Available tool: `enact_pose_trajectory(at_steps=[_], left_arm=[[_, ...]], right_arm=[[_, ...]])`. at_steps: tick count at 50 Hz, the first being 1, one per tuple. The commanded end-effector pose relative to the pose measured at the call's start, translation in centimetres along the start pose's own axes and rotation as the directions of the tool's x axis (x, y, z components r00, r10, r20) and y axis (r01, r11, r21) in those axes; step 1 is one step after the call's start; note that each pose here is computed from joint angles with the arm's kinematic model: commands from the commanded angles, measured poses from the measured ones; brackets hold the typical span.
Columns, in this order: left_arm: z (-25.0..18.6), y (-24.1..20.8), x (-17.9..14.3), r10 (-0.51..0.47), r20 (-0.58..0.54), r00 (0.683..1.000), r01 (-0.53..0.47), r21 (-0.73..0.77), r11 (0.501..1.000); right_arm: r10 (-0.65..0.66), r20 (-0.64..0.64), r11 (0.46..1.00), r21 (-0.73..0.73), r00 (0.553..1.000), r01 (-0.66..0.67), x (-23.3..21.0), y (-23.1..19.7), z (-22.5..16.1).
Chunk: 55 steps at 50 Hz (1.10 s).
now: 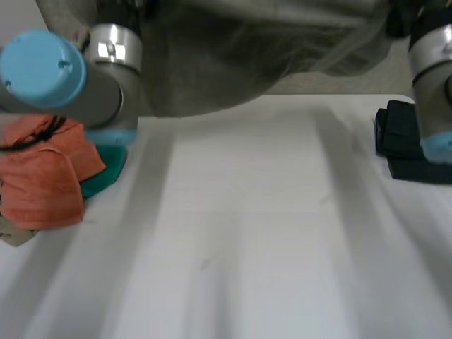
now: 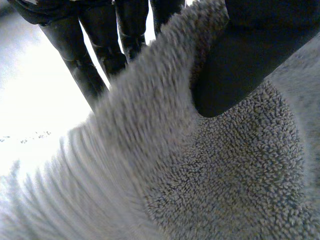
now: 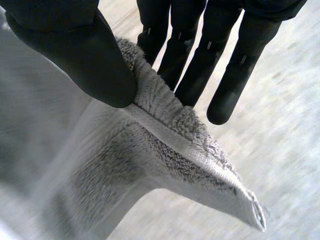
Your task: Fold the laundry.
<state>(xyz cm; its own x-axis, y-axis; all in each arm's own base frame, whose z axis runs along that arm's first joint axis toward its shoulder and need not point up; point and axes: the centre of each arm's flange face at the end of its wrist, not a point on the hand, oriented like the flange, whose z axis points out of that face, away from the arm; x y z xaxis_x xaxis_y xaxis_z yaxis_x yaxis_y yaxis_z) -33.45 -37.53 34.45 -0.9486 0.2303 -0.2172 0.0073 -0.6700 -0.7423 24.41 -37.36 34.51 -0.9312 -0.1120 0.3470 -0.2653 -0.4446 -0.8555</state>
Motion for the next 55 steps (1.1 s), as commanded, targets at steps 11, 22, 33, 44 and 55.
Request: enact_pose_trajectory(at_steps=[11, 22, 33, 44, 55], left_arm=[[-21.8, 7.5, 1.4, -0.014, -0.301, 0.953, -0.209, -0.693, 0.69], [-19.7, 1.9, -0.9, -0.042, -0.316, 0.948, -0.217, -0.737, 0.64], [-18.9, 4.5, -6.5, -0.124, -0.165, 0.978, -0.091, -0.886, 0.455], [-22.3, 5.5, -6.3, -0.268, -0.051, 0.962, 0.021, -0.966, 0.257], [-22.8, 6.7, -8.3, -0.231, 0.004, 0.973, 0.056, -0.974, 0.217]], right_arm=[[0.037, 0.323, 0.822, -0.548, 0.946, 0.155, -5.9, 14.1, -10.6], [0.043, 0.351, 0.797, -0.577, 0.935, 0.18, -6.2, 14.8, -12.4], [0.081, 0.391, 0.802, -0.571, 0.917, 0.173, -6.4, 14.2, -13.4], [0.077, 0.395, 0.801, -0.571, 0.916, 0.179, -6.4, 14.3, -13.5], [0.078, 0.398, 0.799, -0.573, 0.914, 0.181, -6.5, 14.3, -13.7]])
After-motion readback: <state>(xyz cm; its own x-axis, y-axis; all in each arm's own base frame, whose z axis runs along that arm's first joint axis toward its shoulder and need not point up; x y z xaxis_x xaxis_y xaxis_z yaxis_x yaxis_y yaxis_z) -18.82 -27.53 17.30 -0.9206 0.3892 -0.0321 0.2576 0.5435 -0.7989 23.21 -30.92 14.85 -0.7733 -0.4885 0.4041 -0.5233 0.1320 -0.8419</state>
